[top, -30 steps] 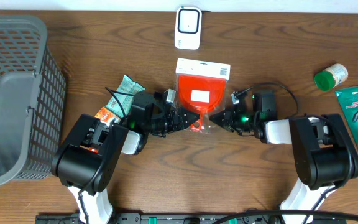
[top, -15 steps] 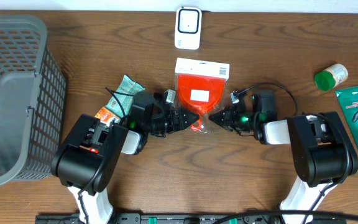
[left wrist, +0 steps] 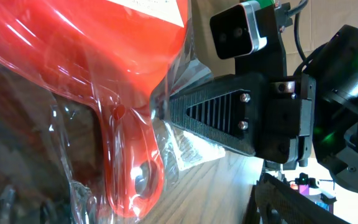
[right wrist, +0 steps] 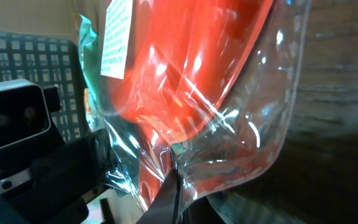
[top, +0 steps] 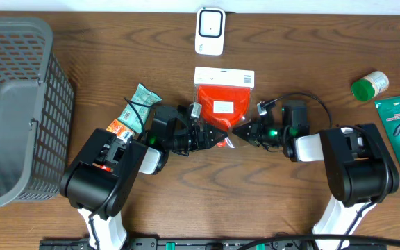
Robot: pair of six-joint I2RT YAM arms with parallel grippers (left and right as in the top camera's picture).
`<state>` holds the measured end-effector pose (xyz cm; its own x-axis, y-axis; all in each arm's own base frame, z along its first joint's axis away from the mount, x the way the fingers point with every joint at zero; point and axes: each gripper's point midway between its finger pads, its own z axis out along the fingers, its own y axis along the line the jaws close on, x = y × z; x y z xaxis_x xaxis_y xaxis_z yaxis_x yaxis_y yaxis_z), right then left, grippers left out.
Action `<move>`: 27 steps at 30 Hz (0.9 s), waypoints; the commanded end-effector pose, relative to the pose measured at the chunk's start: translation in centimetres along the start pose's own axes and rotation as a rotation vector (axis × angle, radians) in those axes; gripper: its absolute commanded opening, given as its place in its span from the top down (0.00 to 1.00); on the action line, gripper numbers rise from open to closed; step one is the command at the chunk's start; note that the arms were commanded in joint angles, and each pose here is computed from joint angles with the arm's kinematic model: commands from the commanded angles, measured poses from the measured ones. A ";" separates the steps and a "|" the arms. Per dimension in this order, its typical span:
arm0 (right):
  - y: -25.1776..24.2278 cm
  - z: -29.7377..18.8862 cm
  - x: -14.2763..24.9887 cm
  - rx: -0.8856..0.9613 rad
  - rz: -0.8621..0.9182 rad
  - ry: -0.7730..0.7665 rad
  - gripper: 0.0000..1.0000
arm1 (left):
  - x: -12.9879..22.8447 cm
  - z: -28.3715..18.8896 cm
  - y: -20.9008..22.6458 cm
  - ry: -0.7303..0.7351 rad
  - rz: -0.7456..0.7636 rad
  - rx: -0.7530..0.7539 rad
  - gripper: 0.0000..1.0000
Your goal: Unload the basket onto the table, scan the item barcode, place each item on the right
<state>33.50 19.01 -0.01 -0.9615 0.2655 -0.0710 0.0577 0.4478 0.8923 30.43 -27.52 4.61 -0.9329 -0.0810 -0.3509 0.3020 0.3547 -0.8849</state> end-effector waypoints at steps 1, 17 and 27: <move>-0.3 0.2 1.0 -0.015 0.036 0.034 0.99 | 1.6 0.2 1.7 0.025 -0.034 -0.047 0.22; 2.6 -0.4 0.4 -0.092 -0.009 0.027 0.99 | 1.4 0.2 1.9 0.017 -0.034 -0.056 0.22; 3.9 0.3 1.1 -0.091 -0.051 0.041 0.99 | 1.8 0.9 1.5 0.020 -0.016 -0.063 0.22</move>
<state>33.24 20.47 2.52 -0.9680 0.2333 -0.0921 0.0061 0.3889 0.9213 30.17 -28.02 4.62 -0.9306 -0.0734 -0.3586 0.3115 0.3554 -0.8813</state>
